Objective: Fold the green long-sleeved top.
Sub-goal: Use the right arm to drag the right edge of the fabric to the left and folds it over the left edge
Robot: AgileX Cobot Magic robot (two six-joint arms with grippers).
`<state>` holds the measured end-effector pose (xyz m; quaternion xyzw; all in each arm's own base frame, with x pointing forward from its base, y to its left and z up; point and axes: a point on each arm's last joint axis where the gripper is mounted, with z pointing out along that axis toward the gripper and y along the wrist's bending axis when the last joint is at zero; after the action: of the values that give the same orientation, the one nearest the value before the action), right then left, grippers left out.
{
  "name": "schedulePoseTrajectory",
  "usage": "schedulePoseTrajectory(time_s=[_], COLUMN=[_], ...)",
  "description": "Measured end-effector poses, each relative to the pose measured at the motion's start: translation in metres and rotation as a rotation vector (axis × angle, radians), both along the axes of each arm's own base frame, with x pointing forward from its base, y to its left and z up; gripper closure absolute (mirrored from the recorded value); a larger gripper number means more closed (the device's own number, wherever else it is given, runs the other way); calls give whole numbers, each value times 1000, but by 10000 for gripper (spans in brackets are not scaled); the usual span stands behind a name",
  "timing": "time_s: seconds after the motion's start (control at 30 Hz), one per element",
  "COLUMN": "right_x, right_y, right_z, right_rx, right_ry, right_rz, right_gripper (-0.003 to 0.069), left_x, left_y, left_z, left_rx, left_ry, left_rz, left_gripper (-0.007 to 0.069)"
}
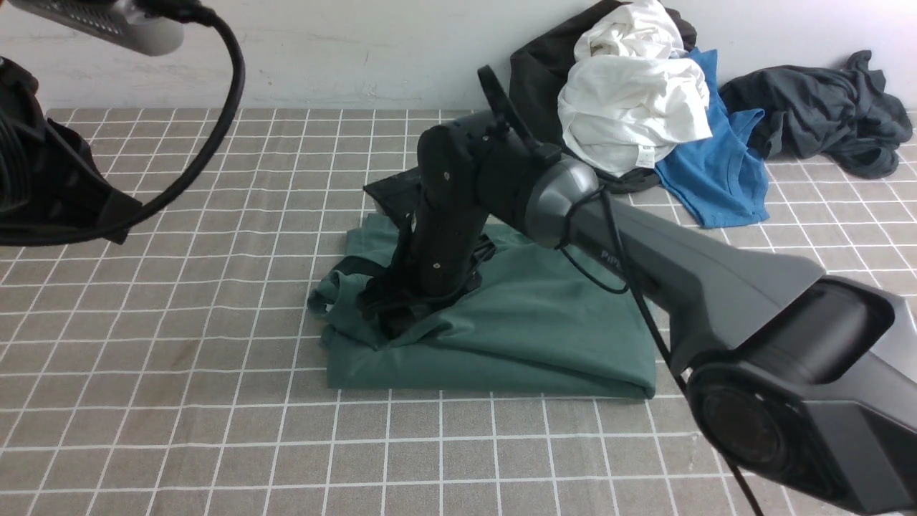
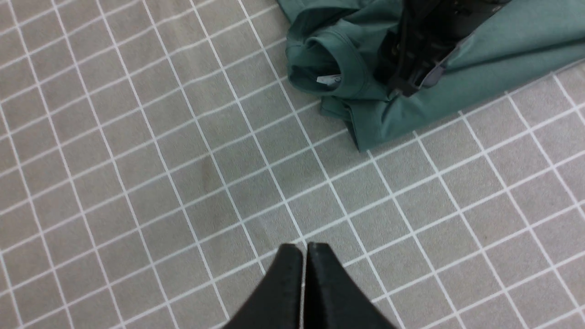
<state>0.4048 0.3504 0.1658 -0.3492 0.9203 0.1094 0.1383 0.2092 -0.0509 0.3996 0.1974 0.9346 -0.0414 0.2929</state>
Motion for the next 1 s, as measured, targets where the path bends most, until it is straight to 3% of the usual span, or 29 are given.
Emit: schedulePoseTrajectory(time_s=[0.27, 0.43, 0.53, 0.8, 1.0], right_x=[-5, 11, 21, 27, 42], right_y=[2, -32, -49, -37, -22], right_z=[17, 73, 80, 30, 5], right_rx=[-9, 2, 5, 69, 197], right_ry=[-46, -171, -184, -30, -117], right_rz=[32, -34, -78, -100, -175], right_gripper=[167, 166, 166, 166, 166], left_x=[-4, -29, -45, -80, -94], left_y=[1, 6, 10, 19, 25], left_z=[-17, -10, -8, -25, -36], left_rx=[0, -20, -27, -8, 31], left_ry=[6, -88, -122, -139, -148], left_rz=[5, 8, 9, 13, 21], left_gripper=[632, 632, 632, 632, 632])
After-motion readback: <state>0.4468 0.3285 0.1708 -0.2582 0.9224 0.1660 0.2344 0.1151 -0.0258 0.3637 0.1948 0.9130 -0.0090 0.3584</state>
